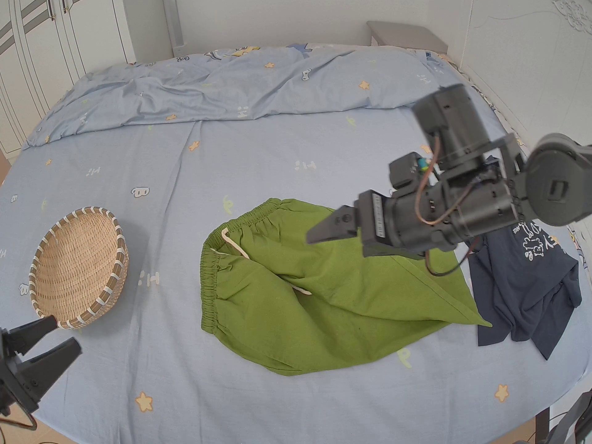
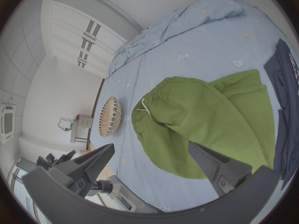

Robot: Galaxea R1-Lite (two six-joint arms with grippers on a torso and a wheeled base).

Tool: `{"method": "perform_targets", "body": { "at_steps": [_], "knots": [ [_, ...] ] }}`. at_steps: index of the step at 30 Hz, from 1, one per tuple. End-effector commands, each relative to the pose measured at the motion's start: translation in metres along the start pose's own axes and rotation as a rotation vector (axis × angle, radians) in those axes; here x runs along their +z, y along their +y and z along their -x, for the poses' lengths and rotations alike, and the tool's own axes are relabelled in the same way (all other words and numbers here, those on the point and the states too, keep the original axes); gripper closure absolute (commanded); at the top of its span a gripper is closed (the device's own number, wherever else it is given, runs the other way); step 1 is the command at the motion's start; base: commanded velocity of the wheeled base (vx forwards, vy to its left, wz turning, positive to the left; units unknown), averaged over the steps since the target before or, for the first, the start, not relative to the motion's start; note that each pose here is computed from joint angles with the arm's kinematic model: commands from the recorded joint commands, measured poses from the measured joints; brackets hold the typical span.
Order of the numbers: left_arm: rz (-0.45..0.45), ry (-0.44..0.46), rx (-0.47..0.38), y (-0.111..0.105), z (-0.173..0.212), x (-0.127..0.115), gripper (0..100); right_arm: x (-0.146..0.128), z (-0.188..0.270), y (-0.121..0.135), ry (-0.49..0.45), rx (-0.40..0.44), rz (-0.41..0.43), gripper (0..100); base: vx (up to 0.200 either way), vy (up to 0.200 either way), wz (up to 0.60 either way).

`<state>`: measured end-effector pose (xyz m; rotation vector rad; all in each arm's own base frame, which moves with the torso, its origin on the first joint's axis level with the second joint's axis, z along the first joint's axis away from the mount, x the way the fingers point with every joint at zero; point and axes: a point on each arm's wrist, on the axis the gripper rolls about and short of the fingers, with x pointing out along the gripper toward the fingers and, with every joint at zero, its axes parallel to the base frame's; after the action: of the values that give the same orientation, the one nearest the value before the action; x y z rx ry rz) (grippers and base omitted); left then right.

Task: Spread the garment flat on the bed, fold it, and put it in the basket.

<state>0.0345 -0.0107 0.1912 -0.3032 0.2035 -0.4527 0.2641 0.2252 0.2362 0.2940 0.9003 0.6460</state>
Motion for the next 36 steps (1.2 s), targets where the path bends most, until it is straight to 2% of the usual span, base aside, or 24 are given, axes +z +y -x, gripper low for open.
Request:
{"method": "perform_targets", "body": {
  "at_steps": [1,4,5,7,9,17,23,26,36],
  "knots": [
    [0.439,0.465,-0.219,0.051,-0.102,-0.025,0,-0.04,0.099,-0.077,-0.19,0.065,-0.111,0,0.0,0.0,0.0],
    [0.46,0.499,-0.234,0.07,-0.135,-0.035,0,-0.051,0.111,-0.093,-0.248,0.082,-0.124,0,0.0,0.0,0.0],
    [0.46,0.499,-0.234,0.07,-0.135,-0.035,0,-0.051,0.111,-0.093,-0.248,0.082,-0.124,0,0.0,0.0,0.0],
    [0.447,0.479,-0.247,0.087,-0.165,-0.039,0,-0.058,0.119,-0.102,-0.277,0.068,-0.137,0,0.0,0.0,0.0],
    [0.437,0.468,-0.259,0.091,-0.174,-0.041,0,-0.057,0.12,-0.102,-0.283,0.07,-0.139,0,0.0,0.0,0.0],
    [0.481,0.563,-0.249,0.124,-0.222,-0.104,0,-0.058,0.119,-0.104,-0.279,0.061,-0.144,0,0.0,0.0,0.0],
    [0.469,0.51,-0.274,0.125,-0.225,-0.111,0,-0.059,0.119,-0.104,-0.278,0.061,-0.142,0,0.0,0.0,0.0],
    [0.5,0.502,-0.282,0.123,-0.229,-0.112,0,-0.059,0.118,-0.104,-0.275,0.06,-0.144,0,0.0,0.0,0.0],
    [0.507,0.488,-0.28,0.125,-0.233,-0.116,0,-0.059,0.119,-0.102,-0.275,0.067,-0.137,0,0.0,0.0,0.0]
  ]
}}
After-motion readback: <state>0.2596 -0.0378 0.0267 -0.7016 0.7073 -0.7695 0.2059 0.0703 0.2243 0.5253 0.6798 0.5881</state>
